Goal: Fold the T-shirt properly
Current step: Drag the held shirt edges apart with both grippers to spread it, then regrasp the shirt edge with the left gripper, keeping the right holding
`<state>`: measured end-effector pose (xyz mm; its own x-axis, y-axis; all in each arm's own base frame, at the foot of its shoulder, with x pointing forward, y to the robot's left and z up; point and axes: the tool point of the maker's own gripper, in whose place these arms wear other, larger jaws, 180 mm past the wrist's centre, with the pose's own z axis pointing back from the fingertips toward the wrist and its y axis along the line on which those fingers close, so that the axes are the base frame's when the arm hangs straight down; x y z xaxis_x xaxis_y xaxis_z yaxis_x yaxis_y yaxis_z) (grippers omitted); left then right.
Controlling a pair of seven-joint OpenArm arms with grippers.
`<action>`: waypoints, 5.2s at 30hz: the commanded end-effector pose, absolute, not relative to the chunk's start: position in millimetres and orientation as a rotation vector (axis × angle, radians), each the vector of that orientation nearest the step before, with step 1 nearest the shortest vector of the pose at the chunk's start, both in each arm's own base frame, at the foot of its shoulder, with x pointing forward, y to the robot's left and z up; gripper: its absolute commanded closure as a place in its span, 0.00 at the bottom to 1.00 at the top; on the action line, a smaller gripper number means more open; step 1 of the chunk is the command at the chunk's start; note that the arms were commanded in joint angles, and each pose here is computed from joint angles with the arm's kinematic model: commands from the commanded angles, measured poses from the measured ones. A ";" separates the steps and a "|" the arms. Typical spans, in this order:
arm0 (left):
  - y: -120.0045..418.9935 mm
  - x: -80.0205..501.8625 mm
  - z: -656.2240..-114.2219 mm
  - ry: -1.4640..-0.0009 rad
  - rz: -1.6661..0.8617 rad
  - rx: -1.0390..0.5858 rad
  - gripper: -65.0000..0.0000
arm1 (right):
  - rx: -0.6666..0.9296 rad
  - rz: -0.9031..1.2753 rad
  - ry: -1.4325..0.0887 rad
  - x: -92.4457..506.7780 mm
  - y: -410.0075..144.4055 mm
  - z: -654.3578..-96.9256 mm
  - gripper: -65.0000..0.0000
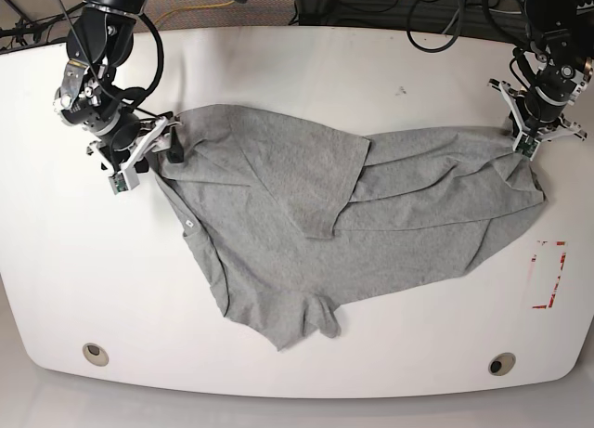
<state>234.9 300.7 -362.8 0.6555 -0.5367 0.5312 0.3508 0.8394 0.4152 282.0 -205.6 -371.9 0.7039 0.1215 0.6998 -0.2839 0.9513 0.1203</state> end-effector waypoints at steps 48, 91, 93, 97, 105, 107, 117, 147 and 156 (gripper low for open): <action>313.1 236.0 -357.7 -0.701 -0.507 0.294 1.00 | 0.678 -0.354 -0.678 202.4 -121.6 -414.7 0.30; 331.4 237.8 -345.5 -0.722 -0.463 0.336 1.00 | 0.506 -0.221 -0.753 193.3 -202.9 -372.5 1.00; 338.0 241.4 -339.0 -0.741 -0.438 0.353 1.00 | 0.471 -0.238 -0.758 189.9 -217.5 -371.0 1.00; 346.2 240.7 -335.3 -0.747 -0.411 0.369 1.00 | 0.430 -0.227 -0.762 189.4 -233.9 -367.0 1.00; 341.7 239.6 -340.3 -0.744 -0.401 0.354 1.00 | 0.397 -0.186 -0.771 195.6 -245.7 -359.9 1.00; 336.9 239.3 -343.8 -0.736 -0.411 0.343 0.96 | 0.402 -0.181 -0.780 199.6 -244.3 -358.2 1.00; 335.6 234.3 -335.8 -0.795 -0.245 0.209 0.38 | 0.408 -0.183 -0.784 201.8 -242.0 -358.2 1.00; 345.1 293.6 -273.5 -0.886 -0.134 -0.048 0.40 | 0.437 -0.204 -0.809 209.0 -232.9 -357.0 1.00; 345.6 328.3 -320.9 -0.807 -0.096 -0.010 0.40 | 0.436 -0.202 -0.812 210.2 -233.3 -356.2 1.00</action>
<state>308.4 336.4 -338.6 0.7334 -0.0585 0.6773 0.0911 0.9958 -0.0126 202.6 -230.6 -368.2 0.7039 -0.3462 0.6202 0.0348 0.8889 0.4568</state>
